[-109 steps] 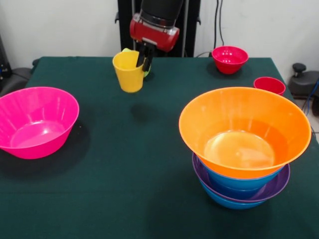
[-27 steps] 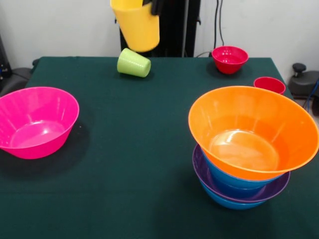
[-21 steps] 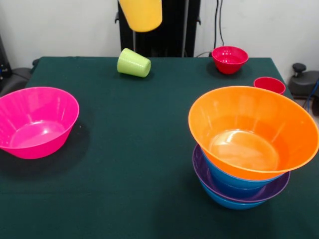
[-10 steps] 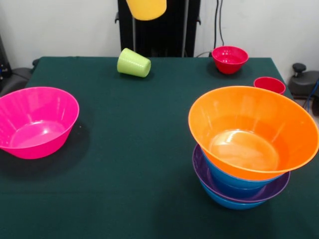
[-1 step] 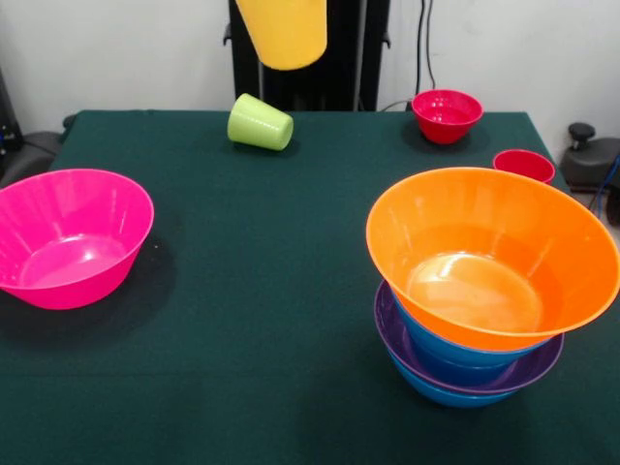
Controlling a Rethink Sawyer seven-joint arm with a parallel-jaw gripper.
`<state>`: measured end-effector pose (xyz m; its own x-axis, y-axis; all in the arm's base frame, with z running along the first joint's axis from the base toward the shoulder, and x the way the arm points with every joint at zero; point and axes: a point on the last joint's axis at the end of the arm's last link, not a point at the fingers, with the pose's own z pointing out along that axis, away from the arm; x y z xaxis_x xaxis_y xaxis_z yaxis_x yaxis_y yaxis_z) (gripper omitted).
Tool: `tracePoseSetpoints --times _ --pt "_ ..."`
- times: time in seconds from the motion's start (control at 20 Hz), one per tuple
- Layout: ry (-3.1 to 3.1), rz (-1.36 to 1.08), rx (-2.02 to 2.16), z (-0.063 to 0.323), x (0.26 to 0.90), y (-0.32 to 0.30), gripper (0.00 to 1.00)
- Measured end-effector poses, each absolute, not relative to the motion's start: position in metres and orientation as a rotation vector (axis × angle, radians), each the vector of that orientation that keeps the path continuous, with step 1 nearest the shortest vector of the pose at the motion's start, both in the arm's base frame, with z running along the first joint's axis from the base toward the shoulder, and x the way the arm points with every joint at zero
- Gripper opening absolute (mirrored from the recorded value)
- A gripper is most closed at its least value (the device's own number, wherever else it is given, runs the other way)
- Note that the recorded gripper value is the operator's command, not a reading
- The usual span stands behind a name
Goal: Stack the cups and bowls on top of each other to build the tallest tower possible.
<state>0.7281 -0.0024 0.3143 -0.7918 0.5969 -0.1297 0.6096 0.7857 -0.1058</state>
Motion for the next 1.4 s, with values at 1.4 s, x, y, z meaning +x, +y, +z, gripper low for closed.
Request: tracePoseSetpoints --times 1.4 --pt "2.977 -0.268 0.855 0.244 0.748 0.054 0.00"
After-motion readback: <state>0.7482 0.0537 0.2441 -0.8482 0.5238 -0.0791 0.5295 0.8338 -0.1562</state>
